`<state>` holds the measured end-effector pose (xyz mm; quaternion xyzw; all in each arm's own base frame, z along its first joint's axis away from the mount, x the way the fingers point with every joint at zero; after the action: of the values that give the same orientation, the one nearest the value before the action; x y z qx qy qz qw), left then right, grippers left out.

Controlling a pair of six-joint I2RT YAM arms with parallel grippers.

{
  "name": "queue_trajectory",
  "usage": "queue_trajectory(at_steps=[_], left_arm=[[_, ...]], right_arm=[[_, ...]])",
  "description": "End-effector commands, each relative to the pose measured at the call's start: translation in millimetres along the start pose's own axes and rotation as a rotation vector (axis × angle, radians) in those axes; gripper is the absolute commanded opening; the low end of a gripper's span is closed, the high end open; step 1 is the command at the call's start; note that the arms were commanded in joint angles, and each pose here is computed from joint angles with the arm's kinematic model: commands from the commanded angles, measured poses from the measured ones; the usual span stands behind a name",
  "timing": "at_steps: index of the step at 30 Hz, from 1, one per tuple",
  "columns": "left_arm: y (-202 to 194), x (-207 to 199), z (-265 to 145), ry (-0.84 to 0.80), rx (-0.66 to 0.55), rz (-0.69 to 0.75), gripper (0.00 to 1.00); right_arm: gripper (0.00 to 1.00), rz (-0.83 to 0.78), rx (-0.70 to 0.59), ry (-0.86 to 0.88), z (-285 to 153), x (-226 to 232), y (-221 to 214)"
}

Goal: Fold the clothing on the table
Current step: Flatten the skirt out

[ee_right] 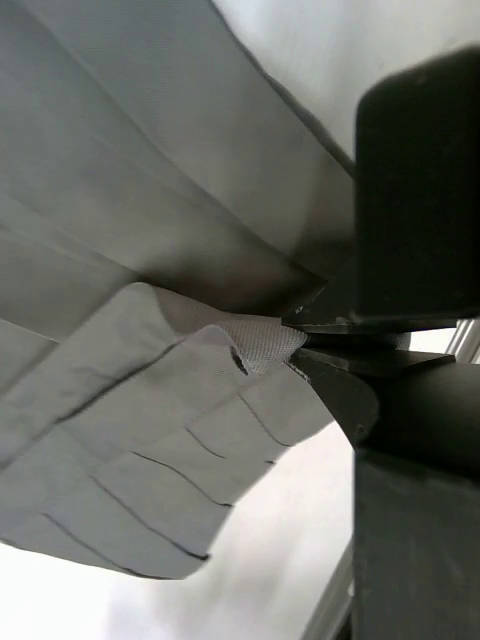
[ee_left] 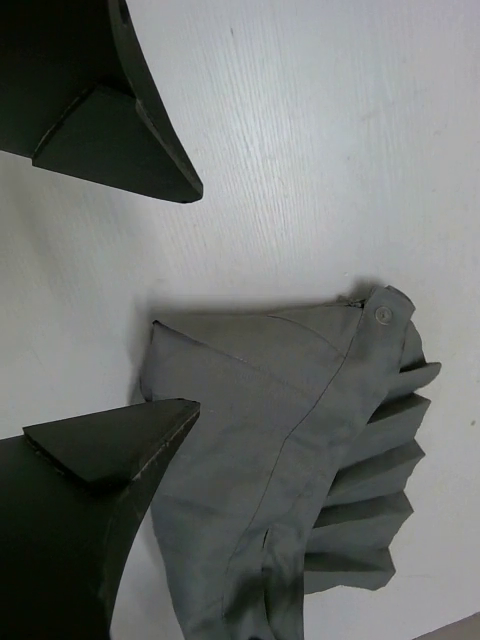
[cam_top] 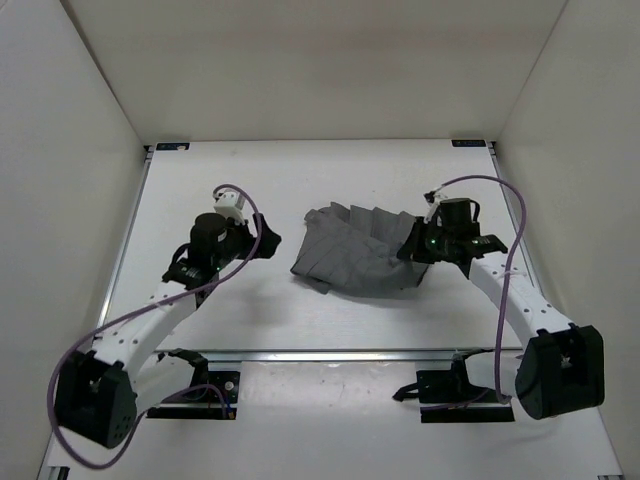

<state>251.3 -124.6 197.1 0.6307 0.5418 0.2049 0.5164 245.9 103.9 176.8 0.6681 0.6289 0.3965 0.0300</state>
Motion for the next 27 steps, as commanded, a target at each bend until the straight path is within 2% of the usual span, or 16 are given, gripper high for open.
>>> queue_trajectory(at_steps=[1, 6, 8, 9, 12, 16, 27], left_arm=[[12, -12, 28, -0.124, 0.001, -0.050, 0.91], [33, -18, 87, -0.261, 0.045, -0.099, 0.92], [33, -21, 100, -0.283, 0.069, -0.083, 0.91], [30, -22, 124, -0.285, 0.104, -0.080, 0.90], [19, -17, 156, -0.291, 0.159, -0.104, 0.86], [4, -7, 184, -0.308, 0.201, -0.173, 0.80], [-11, 1, 232, -0.312, 0.243, -0.214, 0.83]], right_arm=[[0.00, 0.029, -0.037, -0.002, -11, -6, 2], [0.00, -0.009, 0.008, 0.030, 1, -2, -8], [0.00, -0.016, 0.021, 0.035, 3, -2, -11], [0.00, -0.027, 0.016, 0.038, 4, -2, -10], [0.00, -0.032, 0.008, 0.058, 3, 1, -8], [0.00, -0.036, 0.000, 0.061, 3, 1, -6], [0.00, -0.059, 0.015, 0.078, 8, 2, -5]])
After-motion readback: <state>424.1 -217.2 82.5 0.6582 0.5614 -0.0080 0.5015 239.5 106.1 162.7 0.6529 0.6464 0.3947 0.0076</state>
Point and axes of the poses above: each gripper's point midway between its finger pads, its own z axis out along the fingers, its own x axis along the line the jaws close on, y = z × x, the point moved 7 cm from there along -z, back along the fingers, and after that the axes turned 4 degrees about z, right-handed, at the moved point
